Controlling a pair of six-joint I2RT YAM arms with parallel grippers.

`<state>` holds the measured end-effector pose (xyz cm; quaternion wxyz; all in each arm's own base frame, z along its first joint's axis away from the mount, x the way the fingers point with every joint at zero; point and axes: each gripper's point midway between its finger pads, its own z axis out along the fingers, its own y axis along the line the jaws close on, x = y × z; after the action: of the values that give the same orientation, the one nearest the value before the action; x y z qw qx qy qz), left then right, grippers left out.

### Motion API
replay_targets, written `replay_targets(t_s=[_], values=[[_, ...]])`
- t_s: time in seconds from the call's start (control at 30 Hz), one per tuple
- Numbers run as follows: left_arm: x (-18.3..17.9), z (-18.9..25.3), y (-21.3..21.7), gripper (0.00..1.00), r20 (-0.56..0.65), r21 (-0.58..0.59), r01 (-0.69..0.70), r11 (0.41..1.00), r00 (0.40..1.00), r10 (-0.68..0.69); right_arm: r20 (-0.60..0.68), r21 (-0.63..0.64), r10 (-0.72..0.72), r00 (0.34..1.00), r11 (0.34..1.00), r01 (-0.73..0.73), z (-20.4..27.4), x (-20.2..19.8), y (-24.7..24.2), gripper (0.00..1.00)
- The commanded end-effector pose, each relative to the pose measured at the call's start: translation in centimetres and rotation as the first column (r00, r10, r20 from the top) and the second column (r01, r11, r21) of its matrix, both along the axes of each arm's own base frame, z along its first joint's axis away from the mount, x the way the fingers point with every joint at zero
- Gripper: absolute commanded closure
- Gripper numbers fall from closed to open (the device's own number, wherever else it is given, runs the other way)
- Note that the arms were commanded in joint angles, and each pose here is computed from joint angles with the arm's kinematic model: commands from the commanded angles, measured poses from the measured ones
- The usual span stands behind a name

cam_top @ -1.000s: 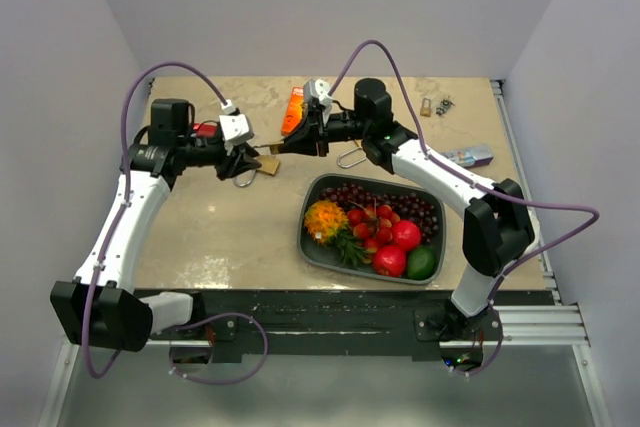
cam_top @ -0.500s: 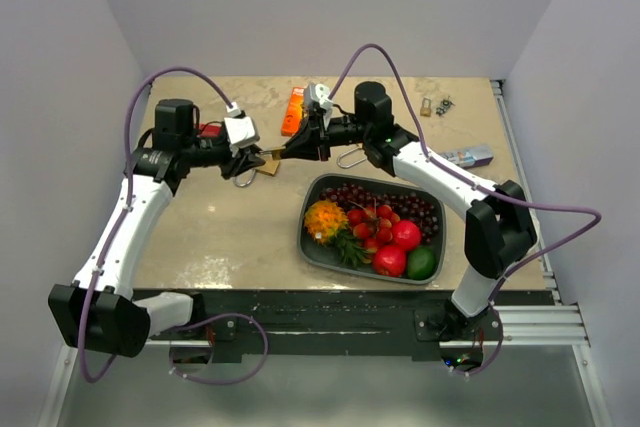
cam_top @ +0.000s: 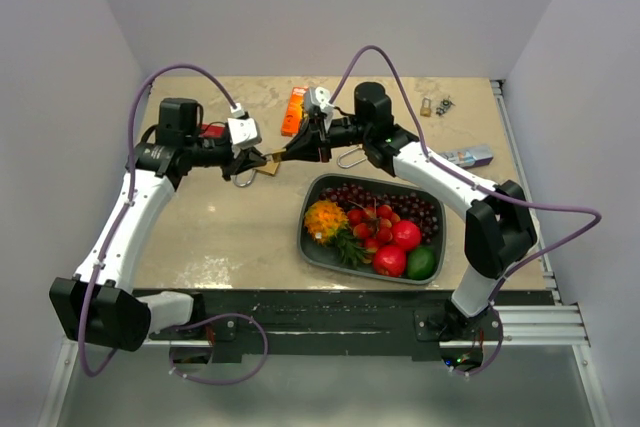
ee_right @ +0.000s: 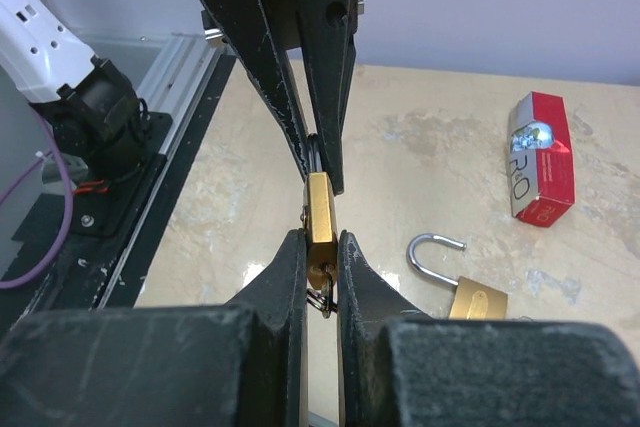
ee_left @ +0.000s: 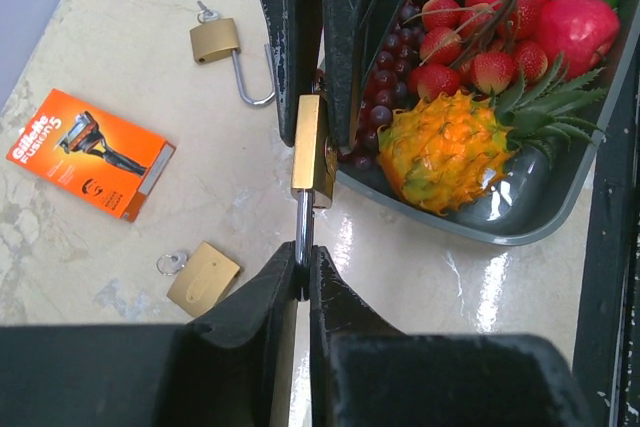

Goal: Lock with the key
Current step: Lock the lock.

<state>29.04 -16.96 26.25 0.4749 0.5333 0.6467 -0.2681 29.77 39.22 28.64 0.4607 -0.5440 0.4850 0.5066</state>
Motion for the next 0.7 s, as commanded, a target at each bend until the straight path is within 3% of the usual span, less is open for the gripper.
replay_targets(t_s=[0.0, 0.1, 0.33, 0.47, 0.67], values=[[-1.0, 1.3, -0.9, 0.83, -0.003, -0.043, 0.055, 0.998, 0.998, -0.055, 0.126, 0.053, -0.004, 0.992, 0.999, -0.003, 3.1, -0.5, -0.4, 1.0], [-1.0, 1.0, -0.7, 0.81, -0.001, -0.029, 0.051, 0.998, 0.999, -0.051, 0.139, 0.048, -0.001, 0.99, 0.999, -0.006, 3.1, -0.6, -0.4, 1.0], [-0.5, 1.1, -0.7, 0.89, 0.01, -0.023, 0.052, 0.998, 0.999, -0.051, 0.141, 0.044, 0.004, 0.99, 0.999, -0.011, 3.0, -0.8, -0.5, 1.0], [-0.5, 0.7, -0.5, 0.81, 0.012, -0.008, 0.049, 0.999, 0.999, -0.049, 0.136, 0.046, 0.004, 0.991, 0.999, -0.01, 3.2, -0.9, -0.6, 1.0], [-0.8, -0.1, -0.2, 0.8, 0.004, 0.019, 0.05, 0.999, 0.999, -0.05, 0.131, 0.043, -0.005, 0.991, 0.999, -0.001, 3.0, -0.8, -0.6, 1.0]])
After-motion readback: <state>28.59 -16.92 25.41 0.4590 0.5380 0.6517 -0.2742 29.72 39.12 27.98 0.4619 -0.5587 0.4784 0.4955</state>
